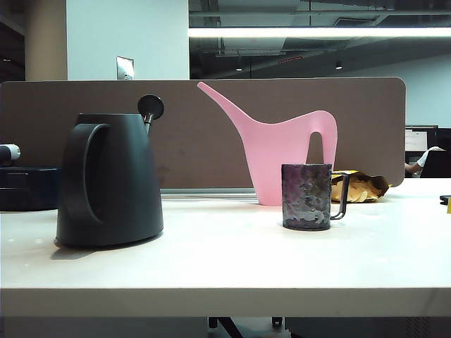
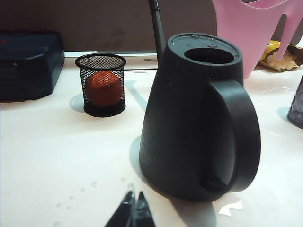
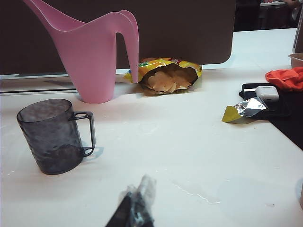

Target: Pour the water from the cup into the kettle.

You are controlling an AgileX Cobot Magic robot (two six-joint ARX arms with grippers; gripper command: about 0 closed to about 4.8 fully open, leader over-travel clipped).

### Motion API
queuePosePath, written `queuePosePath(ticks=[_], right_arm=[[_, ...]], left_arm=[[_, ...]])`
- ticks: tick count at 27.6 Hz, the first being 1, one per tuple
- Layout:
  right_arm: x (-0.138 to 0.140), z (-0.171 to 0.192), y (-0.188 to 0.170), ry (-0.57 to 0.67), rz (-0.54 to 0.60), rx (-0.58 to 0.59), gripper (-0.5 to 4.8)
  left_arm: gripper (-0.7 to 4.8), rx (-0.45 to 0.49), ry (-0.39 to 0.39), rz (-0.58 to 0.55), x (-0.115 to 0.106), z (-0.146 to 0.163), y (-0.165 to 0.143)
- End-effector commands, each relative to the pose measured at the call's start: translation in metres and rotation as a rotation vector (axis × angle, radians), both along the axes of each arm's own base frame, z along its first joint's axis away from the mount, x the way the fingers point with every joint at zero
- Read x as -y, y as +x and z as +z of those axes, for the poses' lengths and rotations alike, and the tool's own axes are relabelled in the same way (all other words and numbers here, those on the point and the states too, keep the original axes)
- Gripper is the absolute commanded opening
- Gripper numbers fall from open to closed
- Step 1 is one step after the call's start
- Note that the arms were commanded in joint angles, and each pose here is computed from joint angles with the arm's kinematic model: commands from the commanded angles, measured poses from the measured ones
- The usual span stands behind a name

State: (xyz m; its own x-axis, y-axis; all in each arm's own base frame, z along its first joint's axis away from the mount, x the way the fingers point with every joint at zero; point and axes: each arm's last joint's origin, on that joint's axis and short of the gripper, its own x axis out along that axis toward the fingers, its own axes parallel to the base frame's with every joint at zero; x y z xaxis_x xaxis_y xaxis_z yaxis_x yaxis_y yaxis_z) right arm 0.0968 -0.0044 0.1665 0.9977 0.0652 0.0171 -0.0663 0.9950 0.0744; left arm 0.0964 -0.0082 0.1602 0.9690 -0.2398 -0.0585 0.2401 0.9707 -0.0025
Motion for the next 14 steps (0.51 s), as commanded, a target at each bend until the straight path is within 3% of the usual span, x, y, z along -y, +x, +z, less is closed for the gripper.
queuePosePath(ticks=[1,14], right_arm=[[-0.0001,0.0018,-0.0001,-0.003,0.001,0.016,-0.08],[-0.0002,0.0038,-0.0005,-0.004,0.002,0.024,-0.08]], left_arm=[[-0.05,0.017,0.007,0.002,0.0,0.0018,0.0],[-0.05,0.017,0.007,0.002,0.0,0.0018,0.0]])
